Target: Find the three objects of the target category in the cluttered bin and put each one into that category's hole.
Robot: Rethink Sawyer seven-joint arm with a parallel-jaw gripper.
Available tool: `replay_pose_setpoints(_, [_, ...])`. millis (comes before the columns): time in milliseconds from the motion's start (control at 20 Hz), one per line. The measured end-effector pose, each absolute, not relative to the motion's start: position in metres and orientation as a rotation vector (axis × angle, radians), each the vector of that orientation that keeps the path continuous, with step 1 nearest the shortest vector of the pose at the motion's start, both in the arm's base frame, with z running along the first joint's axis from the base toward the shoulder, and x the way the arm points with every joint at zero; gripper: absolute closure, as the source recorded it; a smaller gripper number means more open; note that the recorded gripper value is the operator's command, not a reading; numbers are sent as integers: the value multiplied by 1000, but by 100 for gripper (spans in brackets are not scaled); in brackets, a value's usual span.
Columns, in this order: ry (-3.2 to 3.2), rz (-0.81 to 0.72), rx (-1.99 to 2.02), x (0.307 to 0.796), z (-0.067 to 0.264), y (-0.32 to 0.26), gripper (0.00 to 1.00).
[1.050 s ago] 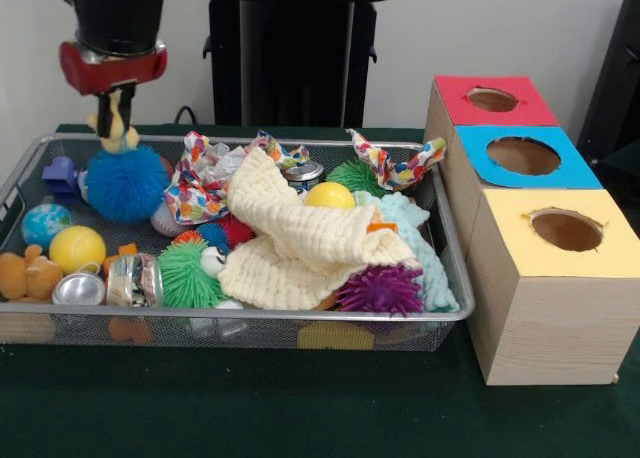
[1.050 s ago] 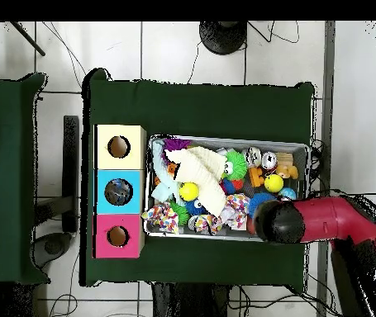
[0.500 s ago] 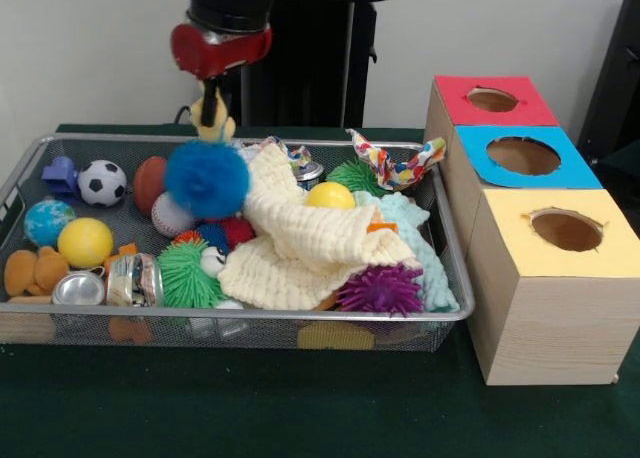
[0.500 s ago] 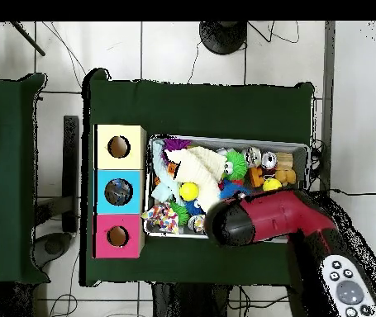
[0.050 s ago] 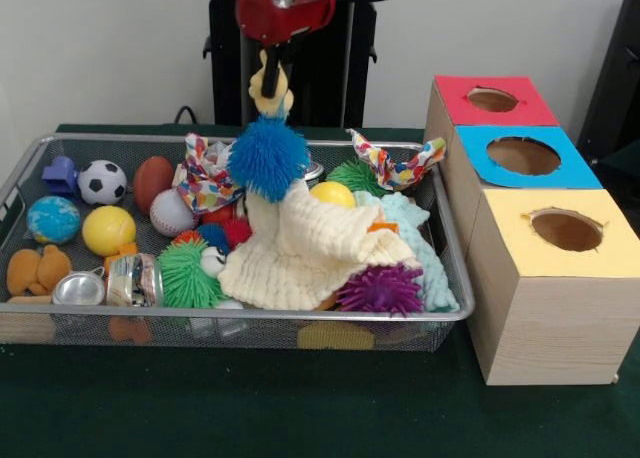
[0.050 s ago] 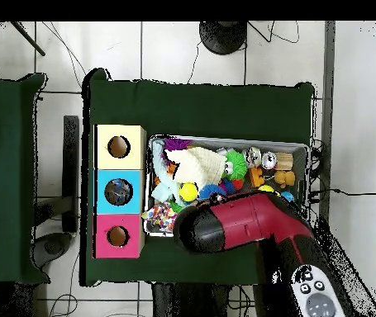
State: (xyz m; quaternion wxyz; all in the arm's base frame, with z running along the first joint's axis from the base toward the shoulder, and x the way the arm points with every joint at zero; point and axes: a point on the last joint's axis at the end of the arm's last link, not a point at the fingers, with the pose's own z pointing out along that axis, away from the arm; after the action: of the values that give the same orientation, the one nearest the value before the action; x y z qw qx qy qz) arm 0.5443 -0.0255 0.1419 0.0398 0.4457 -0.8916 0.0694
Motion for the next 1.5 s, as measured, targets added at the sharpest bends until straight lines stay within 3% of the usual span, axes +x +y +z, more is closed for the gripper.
replay_pose_setpoints(800, [-2713,247,1376,530,175,50,100])
replay_pose_setpoints(1500, [-2739,155,1098,486,127,127,100])
